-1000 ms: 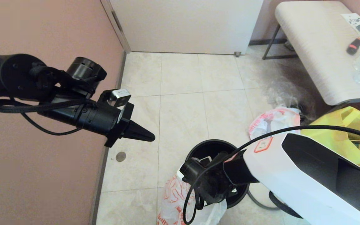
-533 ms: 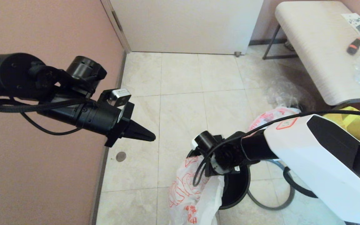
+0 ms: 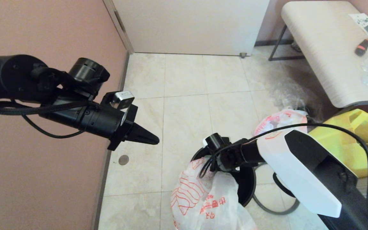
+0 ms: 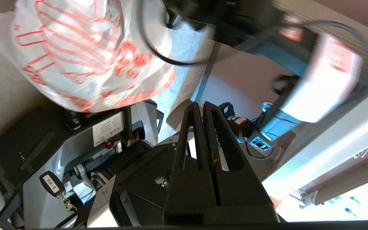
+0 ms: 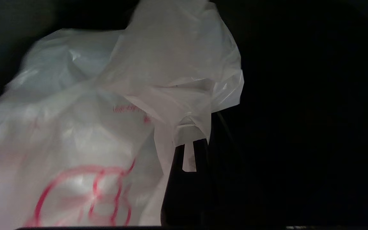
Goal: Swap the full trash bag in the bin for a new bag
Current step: Put the new garbage bag on the trash can
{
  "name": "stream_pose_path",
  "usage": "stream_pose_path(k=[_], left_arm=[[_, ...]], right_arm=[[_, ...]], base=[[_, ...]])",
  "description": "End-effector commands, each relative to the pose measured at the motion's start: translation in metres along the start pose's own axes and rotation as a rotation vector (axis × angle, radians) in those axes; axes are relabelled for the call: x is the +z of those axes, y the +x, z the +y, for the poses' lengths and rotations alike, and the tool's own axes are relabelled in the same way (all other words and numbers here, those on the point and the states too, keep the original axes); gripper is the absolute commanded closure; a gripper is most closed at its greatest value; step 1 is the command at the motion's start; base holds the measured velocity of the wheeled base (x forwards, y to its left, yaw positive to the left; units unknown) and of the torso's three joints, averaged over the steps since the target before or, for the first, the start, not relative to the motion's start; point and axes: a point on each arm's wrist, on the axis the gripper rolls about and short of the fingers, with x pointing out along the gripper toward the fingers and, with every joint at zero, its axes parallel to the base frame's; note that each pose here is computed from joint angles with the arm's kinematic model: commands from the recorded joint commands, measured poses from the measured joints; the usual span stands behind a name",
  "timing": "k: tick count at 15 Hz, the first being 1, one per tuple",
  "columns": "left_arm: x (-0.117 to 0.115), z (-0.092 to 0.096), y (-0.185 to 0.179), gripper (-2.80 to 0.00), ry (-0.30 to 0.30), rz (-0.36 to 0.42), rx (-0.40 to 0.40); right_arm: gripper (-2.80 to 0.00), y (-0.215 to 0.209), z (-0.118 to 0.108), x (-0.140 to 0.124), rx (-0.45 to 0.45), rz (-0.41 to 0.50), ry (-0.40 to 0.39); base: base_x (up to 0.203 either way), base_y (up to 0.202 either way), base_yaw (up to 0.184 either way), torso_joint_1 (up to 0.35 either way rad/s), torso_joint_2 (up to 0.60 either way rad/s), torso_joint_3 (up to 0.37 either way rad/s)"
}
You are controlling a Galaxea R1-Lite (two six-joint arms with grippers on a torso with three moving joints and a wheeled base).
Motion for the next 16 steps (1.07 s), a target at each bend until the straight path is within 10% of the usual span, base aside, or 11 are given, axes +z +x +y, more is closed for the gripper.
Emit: stream_pose_path(k=[1,16], left_arm=[[-0.001,-0.001,-0.001,0.00,-0.003,0.002,-0.004],[-0.002,-0.007,-0.016,0.00,0.004,-0.052,-0.014]], right_arm=[[0.00,0.036,0.001,-0.022,-0.027,0.012,-0.029],[0.00,0.029,0.012,-0.078,-0.120,-0.038,-0.138]], base=[[0.000,0.000,0.000,0.000,0.00,0.000],[0.000,0.000,0.000,0.000,0.00,0.000]])
